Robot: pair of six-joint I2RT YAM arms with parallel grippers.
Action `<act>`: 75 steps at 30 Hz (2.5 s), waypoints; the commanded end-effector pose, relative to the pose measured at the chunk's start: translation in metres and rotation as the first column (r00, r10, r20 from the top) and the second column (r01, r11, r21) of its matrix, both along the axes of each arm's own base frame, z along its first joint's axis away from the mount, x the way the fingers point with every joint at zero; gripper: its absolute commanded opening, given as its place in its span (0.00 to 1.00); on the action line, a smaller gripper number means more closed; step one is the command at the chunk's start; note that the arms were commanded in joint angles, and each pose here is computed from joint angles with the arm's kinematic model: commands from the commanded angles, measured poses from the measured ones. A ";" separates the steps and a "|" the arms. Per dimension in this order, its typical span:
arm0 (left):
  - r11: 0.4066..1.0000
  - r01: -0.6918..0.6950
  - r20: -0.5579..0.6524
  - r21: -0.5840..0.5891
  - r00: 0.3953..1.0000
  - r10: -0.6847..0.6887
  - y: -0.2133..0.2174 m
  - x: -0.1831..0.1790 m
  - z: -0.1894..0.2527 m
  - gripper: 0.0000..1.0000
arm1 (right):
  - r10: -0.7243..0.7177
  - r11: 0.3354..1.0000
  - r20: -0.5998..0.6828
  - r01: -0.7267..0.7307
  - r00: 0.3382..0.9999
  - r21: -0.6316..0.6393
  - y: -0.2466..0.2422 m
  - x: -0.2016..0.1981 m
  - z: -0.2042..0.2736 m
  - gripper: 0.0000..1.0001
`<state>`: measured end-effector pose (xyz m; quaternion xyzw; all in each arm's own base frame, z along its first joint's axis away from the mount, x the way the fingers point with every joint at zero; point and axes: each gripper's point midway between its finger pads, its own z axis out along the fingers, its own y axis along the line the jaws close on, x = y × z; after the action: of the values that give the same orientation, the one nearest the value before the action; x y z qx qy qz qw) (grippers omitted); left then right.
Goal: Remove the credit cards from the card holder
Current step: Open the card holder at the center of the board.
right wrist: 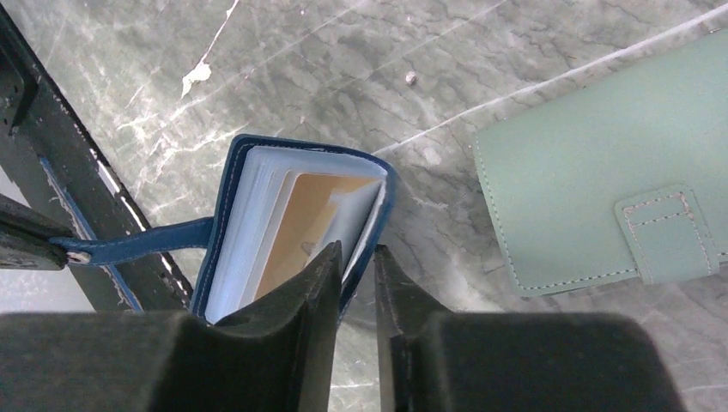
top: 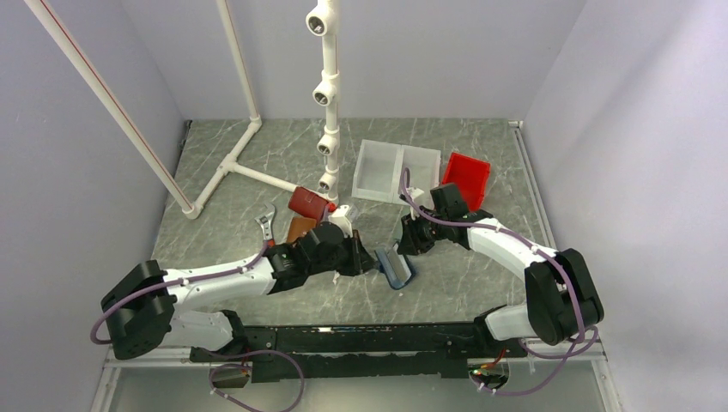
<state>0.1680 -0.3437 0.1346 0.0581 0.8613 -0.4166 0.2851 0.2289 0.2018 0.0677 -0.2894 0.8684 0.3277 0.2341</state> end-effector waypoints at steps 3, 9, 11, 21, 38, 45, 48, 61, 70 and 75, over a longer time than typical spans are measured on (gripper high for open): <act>0.999 0.000 0.053 -0.044 0.999 0.002 0.003 0.003 0.023 0.00 | -0.006 0.999 0.064 0.008 0.998 -0.033 -0.002 0.016 0.009 0.19; 0.999 -0.003 0.074 -0.043 0.997 0.006 0.006 0.007 0.033 0.00 | -0.005 0.999 0.073 0.008 0.997 -0.040 -0.003 0.016 0.010 0.19; 0.999 -0.013 0.068 -0.034 0.998 0.015 0.008 0.010 0.031 0.00 | -0.001 0.999 0.069 0.003 0.998 -0.036 -0.002 0.015 0.010 0.19; 1.000 -0.026 0.018 -0.016 0.999 0.026 0.009 0.021 0.017 0.00 | 0.008 0.999 0.102 -0.005 0.995 -0.032 -0.002 0.017 0.019 0.22; 0.978 -0.103 -0.088 0.184 0.989 0.121 0.056 0.015 -0.034 0.00 | 0.185 0.981 0.188 -0.193 0.965 0.024 0.004 0.001 0.049 0.37; 0.934 -0.174 -0.148 0.312 0.962 0.228 0.091 0.011 -0.071 0.00 | 0.232 0.968 0.165 -0.245 0.959 0.060 0.010 -0.009 0.047 0.37; 0.911 -0.191 -0.159 0.364 0.951 0.264 0.102 0.010 -0.081 0.00 | 0.231 0.968 0.149 -0.243 0.961 0.062 0.011 -0.009 0.043 0.37; 0.905 -0.165 -0.204 0.393 0.944 0.261 0.098 0.008 -0.096 0.00 | 0.253 0.965 0.116 -0.258 0.961 0.034 0.016 -0.014 0.029 0.25; 0.915 -0.149 -0.233 0.376 0.940 0.249 0.090 0.007 -0.097 0.03 | 0.305 0.952 0.077 -0.307 0.949 0.014 0.032 -0.027 0.016 0.17; 0.937 -0.151 -0.249 0.314 0.940 0.235 0.080 0.007 -0.089 0.12 | 0.358 0.931 0.049 -0.360 0.932 0.053 0.052 -0.043 0.016 0.17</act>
<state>0.1689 -0.2462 0.0289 -0.0352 0.9585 -0.2159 0.1826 0.1840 0.2317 0.0715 -0.4283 0.8067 0.3645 0.1812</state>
